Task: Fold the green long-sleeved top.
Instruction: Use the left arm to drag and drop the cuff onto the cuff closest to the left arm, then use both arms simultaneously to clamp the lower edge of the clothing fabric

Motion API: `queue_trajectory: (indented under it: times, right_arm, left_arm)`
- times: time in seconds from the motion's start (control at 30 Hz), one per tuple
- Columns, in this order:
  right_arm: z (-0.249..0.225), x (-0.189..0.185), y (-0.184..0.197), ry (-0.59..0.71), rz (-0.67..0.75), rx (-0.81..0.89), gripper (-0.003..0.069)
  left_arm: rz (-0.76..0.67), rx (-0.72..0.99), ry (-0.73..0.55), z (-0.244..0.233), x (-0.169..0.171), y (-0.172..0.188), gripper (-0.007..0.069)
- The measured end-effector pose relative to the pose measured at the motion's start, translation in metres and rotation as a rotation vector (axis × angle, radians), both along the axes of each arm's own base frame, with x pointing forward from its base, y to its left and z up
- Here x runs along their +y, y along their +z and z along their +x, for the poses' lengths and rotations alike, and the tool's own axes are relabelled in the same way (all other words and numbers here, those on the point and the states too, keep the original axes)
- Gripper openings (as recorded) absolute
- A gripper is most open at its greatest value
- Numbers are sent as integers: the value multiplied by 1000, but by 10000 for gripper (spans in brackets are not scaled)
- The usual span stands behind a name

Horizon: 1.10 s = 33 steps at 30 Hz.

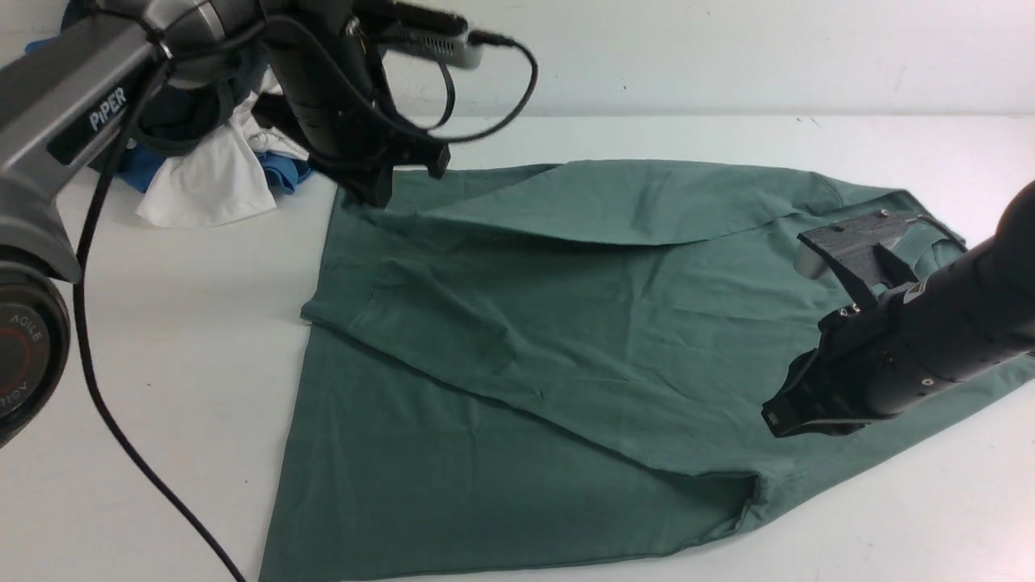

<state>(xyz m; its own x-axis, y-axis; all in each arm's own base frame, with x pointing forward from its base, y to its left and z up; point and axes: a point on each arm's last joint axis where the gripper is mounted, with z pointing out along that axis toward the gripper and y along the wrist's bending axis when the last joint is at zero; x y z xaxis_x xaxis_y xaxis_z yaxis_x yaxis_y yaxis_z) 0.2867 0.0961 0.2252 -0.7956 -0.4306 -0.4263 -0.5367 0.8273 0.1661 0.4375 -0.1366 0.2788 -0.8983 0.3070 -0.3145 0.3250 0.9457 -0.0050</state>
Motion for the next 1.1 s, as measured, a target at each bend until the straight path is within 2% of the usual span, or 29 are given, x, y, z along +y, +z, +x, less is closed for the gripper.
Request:
queue_trajectory:
  times: [0.17, 0.3, 0.4, 0.6, 0.7, 0.77, 0.8, 0.93, 1.1]
  right_arm:
    - [1, 0, 0, -4, 0, -9, -10]
    - [1, 0, 0, -7, 4, -11, -10]
    - [1, 0, 0, -7, 4, -12, -10]
    - [1, 0, 1, -9, 6, -12, -10]
    - [1, 0, 1, -9, 6, -11, -10]
    - [1, 0, 0, -8, 6, -9, -10]
    - [1, 0, 0, -7, 6, -7, -10]
    - [1, 1, 1, -11, 13, -5, -10]
    - [-2, 0, 0, 6, 1, 17, -10]
  left_arm:
    - [81, 161, -1, -7, 5, -57, 13]
    - [98, 183, -3, -6, 6, -69, 36]
    - [99, 183, -4, -6, 6, -70, 64]
    - [103, 178, -15, -6, 5, -68, 174]
    - [97, 154, -20, -10, 4, -56, 273]
    - [92, 137, -23, -12, 4, -49, 298]
    - [83, 105, -28, -16, 2, -34, 334]
    - [67, 68, -29, -22, 3, -16, 360]
    - [31, 154, -83, -39, 1, -31, 326]
